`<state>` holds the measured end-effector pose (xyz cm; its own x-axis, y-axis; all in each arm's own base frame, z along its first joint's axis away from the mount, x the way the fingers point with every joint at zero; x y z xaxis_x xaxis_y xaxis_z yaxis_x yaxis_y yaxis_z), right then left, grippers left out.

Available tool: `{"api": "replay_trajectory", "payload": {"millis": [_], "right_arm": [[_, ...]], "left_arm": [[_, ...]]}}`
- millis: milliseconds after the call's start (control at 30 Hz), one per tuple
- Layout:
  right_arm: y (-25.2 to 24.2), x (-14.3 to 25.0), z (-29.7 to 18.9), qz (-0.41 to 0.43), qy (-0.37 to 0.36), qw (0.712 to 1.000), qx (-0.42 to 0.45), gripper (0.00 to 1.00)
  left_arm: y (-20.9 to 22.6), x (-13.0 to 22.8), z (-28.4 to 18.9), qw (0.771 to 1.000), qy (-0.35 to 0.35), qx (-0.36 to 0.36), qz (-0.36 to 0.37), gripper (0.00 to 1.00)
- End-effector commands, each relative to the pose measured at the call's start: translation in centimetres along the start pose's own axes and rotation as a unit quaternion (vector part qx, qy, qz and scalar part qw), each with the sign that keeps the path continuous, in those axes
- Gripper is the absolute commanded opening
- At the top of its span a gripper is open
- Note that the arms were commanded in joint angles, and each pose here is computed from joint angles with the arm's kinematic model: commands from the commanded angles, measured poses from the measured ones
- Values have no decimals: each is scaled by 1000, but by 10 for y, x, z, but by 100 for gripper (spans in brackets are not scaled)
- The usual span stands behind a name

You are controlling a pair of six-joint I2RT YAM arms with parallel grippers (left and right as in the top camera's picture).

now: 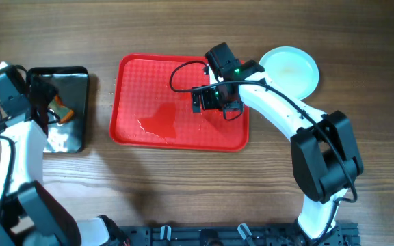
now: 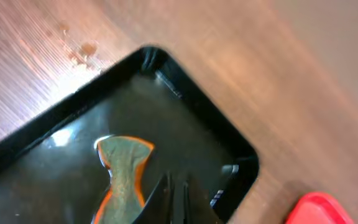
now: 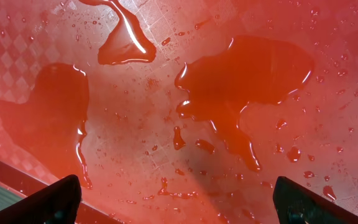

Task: Clean dirty plates on tray and stack at the side
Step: 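Move the sponge with the left gripper into the black tray and release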

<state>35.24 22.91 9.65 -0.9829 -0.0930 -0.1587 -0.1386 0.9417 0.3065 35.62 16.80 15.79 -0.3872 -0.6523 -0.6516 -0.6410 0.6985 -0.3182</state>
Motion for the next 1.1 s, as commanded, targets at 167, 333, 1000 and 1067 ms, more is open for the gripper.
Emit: {"api": "replay_trajectory", "payload": {"millis": [167, 333, 1000, 1067], "right_arm": [[-2, 3, 9, -6, 12, 1000, 1, 100], [-2, 4, 9, -8, 15, 1000, 2, 100], [-4, 5, 9, -8, 15, 1000, 6, 100], [-3, 4, 9, -9, 12, 1000, 5, 100]], "left_arm": [[41, 73, 83, 990, 121, -65, -2, 4], [39, 71, 77, 990, 122, -65, -3, 4], [31, 23, 49, 997, 23, -80, 2, 4], [24, 8, 33, 998, -5, -68, 1, 4]]}}
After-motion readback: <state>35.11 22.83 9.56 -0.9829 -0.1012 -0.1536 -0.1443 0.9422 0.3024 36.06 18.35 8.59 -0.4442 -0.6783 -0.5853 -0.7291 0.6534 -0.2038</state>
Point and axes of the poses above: each gripper's point midway between its finger pads, its own z axis out along the fingers, its own y axis along the line the jaws close on, x = y × z, the point moved 5 cm from there along -z, back along the fingers, and after that the axes turned 2 degrees about z, right-handed, at the moved point
